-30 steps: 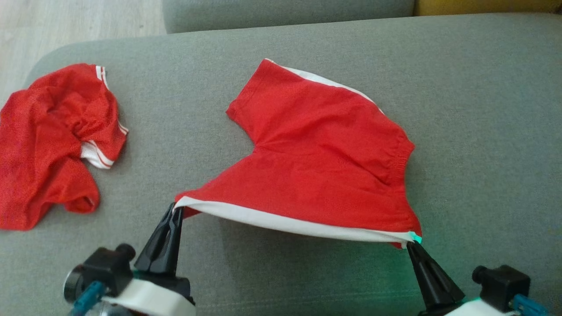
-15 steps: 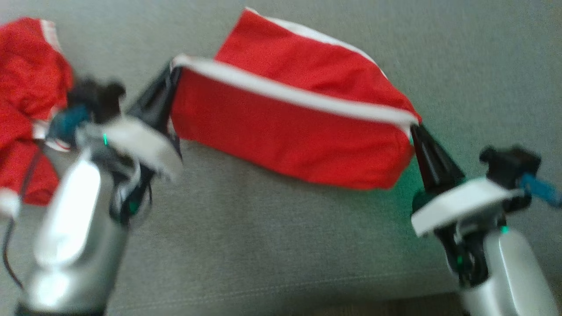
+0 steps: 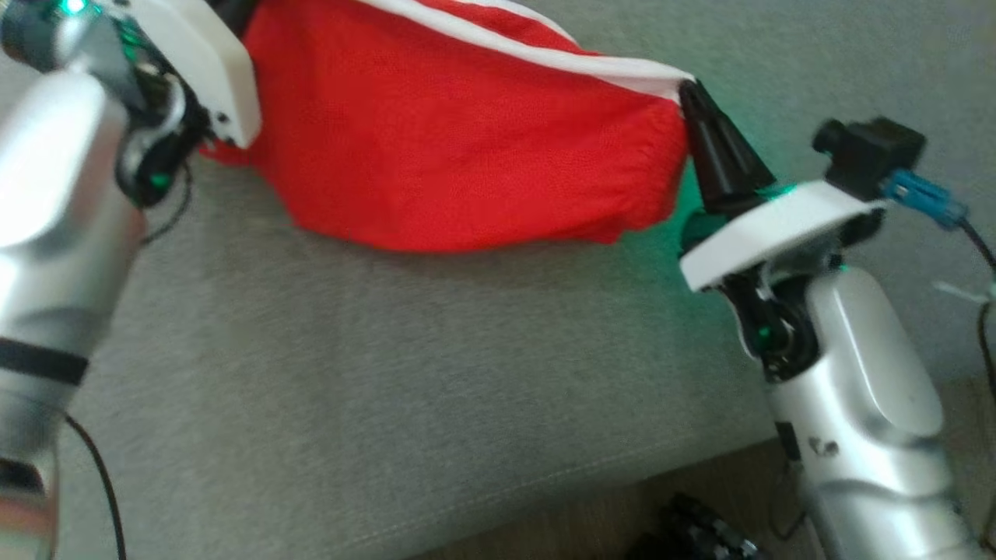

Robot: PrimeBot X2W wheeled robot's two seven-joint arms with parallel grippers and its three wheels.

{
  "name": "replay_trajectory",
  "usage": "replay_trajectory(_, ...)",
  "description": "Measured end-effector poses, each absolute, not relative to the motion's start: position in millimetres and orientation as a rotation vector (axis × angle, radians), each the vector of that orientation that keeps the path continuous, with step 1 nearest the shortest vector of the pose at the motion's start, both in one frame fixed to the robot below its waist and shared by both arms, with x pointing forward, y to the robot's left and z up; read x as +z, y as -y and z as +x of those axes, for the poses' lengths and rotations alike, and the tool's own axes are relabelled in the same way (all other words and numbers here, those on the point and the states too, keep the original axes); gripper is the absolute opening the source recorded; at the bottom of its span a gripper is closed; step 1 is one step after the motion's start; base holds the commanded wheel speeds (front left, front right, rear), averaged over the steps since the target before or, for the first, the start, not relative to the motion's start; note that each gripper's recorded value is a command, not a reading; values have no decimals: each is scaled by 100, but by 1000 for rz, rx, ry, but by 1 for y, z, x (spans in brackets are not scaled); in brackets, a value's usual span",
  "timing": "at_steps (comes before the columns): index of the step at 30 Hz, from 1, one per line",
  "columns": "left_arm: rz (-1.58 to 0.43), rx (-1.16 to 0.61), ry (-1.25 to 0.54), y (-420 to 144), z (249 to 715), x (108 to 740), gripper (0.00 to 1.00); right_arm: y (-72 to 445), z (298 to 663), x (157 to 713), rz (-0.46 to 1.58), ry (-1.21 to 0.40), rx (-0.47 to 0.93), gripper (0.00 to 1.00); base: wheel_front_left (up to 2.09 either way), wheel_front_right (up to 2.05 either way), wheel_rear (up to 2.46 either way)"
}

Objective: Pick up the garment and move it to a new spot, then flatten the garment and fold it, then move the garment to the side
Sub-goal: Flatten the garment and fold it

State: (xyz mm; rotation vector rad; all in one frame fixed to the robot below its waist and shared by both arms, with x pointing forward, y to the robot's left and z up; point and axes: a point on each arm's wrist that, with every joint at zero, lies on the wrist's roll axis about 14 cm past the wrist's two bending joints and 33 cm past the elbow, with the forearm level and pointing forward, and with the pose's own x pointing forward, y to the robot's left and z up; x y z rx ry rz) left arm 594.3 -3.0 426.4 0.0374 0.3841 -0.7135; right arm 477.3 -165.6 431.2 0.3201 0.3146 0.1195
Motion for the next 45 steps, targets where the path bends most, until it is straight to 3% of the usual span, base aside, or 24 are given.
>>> replay_trajectory(9,19,-756,-472,29,613,389,0,180,477,411,333,-339,79,0,0,0,0)
replay_trajectory(10,9,-755,-485,30,614,384,31,178,477,411,337,-340,82,17,0,0,0)
replay_trajectory(11,-10,-743,-493,28,615,381,92,177,478,411,336,-332,87,69,0,0,0)
replay_trajectory(12,-26,-729,-506,26,617,377,100,176,478,412,332,-326,90,100,0,0,0)
replay_trajectory(15,-30,-680,-505,12,620,373,100,176,481,419,309,-273,94,100,0,0,0)
replay_trajectory(23,-80,-480,-217,-22,627,422,100,191,478,454,138,-77,69,100,0,0,0)
replay_trajectory(31,-121,-303,13,-71,569,485,100,198,456,469,106,-53,33,100,0,0,0)
replay_trajectory(38,-84,-208,-4,-108,495,476,100,184,436,473,102,-87,64,100,0,0,0)
replay_trajectory(45,-62,-155,35,-125,469,492,100,172,425,485,113,-78,94,100,0,0,0)
